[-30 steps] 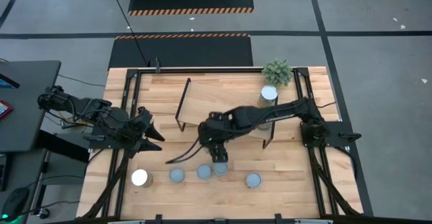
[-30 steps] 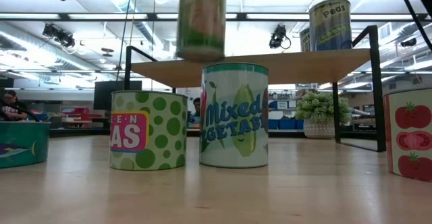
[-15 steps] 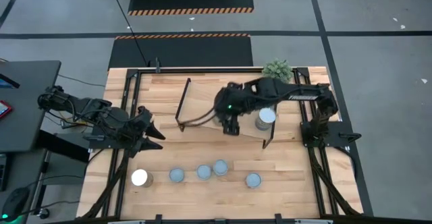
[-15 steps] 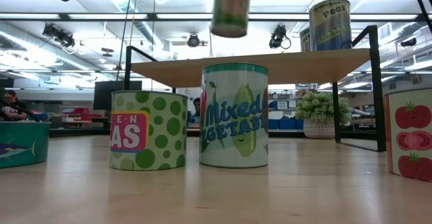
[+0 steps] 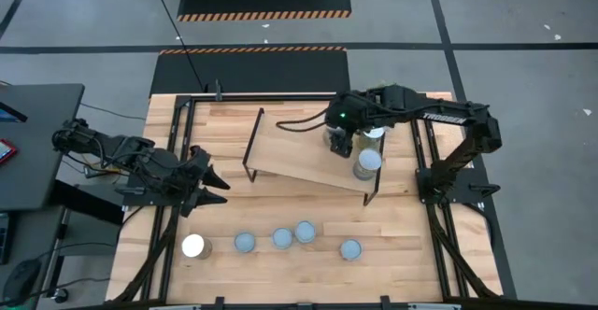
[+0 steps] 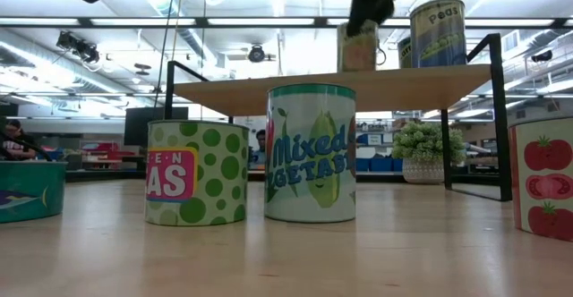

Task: Pick and place cans onto a shelf
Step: Put the canned oranges on the shelf

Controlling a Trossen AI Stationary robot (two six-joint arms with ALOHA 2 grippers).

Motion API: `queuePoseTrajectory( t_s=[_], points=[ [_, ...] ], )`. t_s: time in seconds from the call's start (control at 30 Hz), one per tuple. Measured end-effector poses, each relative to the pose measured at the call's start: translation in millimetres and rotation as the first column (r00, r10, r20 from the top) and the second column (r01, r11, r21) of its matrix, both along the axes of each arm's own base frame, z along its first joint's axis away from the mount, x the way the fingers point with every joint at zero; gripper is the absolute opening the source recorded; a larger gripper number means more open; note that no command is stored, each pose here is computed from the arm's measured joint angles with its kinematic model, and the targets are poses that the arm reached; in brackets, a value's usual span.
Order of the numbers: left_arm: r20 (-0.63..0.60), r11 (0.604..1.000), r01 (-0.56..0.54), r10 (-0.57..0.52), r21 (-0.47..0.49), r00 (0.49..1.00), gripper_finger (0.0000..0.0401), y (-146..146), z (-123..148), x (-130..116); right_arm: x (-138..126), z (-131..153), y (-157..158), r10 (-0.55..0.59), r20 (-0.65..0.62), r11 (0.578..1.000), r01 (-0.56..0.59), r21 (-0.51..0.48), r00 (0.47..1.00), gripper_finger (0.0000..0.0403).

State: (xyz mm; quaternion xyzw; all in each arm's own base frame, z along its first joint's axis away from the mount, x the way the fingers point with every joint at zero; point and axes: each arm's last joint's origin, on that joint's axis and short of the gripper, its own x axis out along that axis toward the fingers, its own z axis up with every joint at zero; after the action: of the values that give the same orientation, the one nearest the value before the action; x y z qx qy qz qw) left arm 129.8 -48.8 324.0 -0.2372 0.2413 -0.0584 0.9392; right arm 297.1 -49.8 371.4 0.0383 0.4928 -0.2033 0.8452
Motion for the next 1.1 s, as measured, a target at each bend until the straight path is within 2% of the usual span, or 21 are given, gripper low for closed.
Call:
queuePoseTrajectory(
  t_s=[0.3, 0.5, 1.1],
  points=[
    [0.012, 0.998, -0.057, 0.057, 0.028, 0.998, 0.0217, 1.9, 0.1, 0.5, -20.6, -15.3, -19.1, -0.068, 0.008, 0.998, 0.068, 0.006, 0.998, 0.0324],
    [0.013, 0.998, -0.061, 0.061, 0.029, 0.998, 0.0217, 2.0, 0.2, 0.5, -24.7, -21.4, -28.7, -0.071, 0.019, 0.996, 0.070, 0.058, 0.997, 0.0325],
    [0.010, 0.998, -0.066, 0.066, 0.021, 0.998, 0.0217, 2.0, 0.1, 0.5, -32.5, -19.2, -27.2, -0.076, -0.021, 0.994, 0.077, 0.072, 0.997, 0.0331]
  ],
)
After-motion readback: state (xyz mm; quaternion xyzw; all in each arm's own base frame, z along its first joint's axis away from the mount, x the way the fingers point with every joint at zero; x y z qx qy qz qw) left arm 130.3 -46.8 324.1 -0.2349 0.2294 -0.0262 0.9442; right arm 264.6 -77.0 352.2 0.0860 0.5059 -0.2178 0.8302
